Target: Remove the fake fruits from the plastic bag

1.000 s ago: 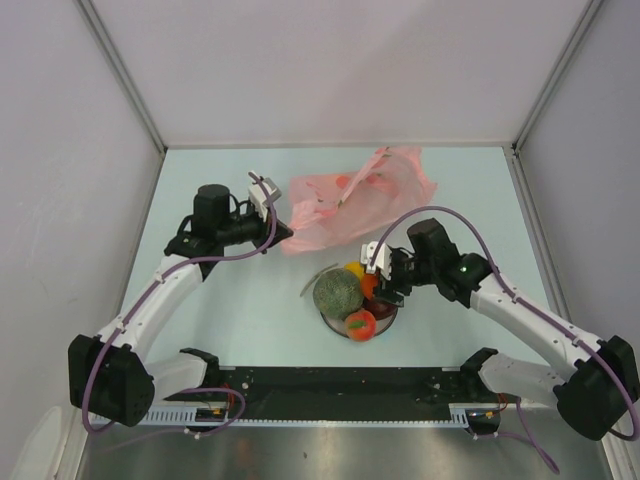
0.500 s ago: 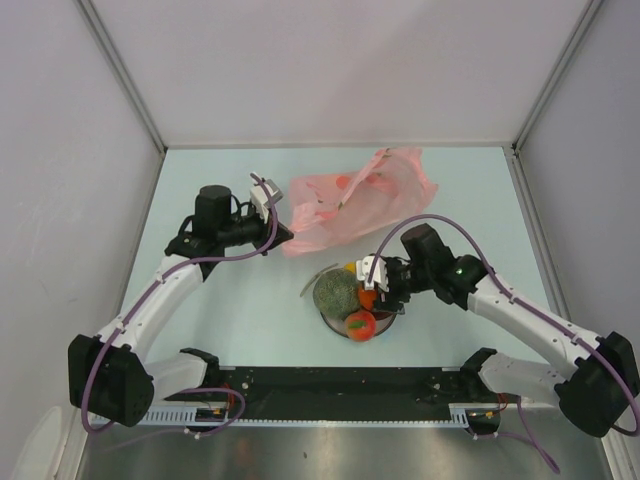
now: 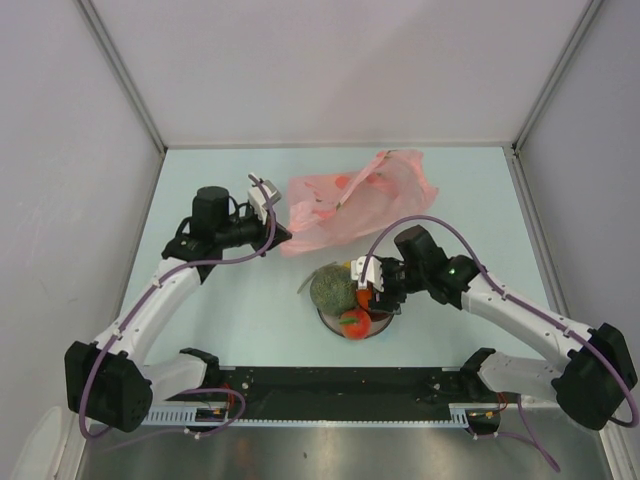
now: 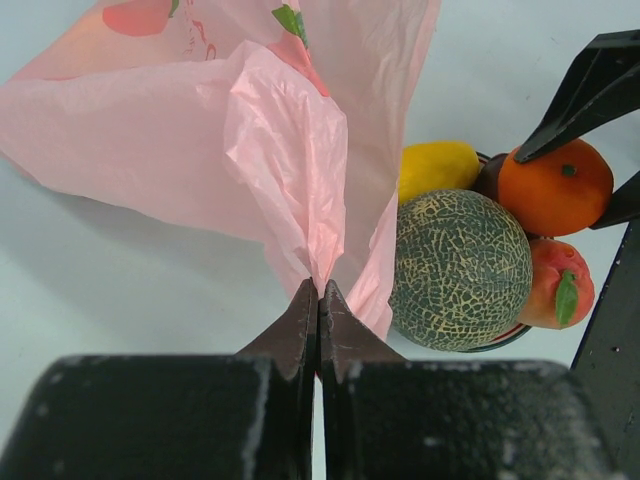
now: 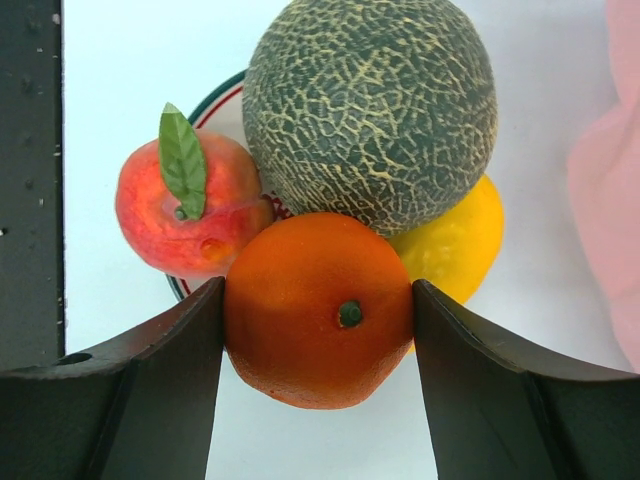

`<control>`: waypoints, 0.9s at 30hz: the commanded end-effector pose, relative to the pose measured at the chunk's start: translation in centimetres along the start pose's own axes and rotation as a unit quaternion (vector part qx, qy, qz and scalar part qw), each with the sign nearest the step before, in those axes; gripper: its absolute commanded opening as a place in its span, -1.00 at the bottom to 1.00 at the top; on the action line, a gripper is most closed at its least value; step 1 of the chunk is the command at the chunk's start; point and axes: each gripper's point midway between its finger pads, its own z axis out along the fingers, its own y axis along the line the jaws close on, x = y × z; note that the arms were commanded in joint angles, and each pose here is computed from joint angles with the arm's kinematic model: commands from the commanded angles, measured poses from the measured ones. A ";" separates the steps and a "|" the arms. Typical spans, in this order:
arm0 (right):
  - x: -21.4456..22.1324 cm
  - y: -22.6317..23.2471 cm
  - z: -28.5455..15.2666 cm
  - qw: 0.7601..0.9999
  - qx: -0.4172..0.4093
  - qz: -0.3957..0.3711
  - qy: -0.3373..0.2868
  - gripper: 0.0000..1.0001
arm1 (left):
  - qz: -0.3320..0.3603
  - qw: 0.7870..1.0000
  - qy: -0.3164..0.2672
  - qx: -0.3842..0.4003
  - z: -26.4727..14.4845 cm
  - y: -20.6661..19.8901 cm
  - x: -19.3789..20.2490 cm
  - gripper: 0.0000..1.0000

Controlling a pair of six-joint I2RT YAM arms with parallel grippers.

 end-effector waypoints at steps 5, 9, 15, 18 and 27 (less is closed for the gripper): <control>-0.2 -4.9 -2.9 0.991 0.116 0.065 -0.024 -0.79 | 0.022 1.000 0.004 0.013 -1.0 -1.2 0.5 -0.99; 0.9 -6.3 -4.8 0.977 0.159 0.139 -0.030 -0.81 | 0.030 0.999 0.035 0.022 -1.3 -1.8 3.6 -0.99; 0.9 -7.7 -6.9 0.954 0.206 0.208 -0.058 -0.82 | 0.046 0.997 0.064 0.015 -1.8 -1.9 6.9 -0.99; 0.3 -7.6 -7.2 0.955 0.201 0.210 -0.063 -0.81 | 0.056 0.995 0.076 0.013 -2.0 -1.9 8.1 -0.99; -5.2 -11.5 -6.3 0.952 0.214 0.183 -0.117 -0.84 | 0.018 1.000 -0.017 0.005 -2.2 -1.3 0.0 -0.99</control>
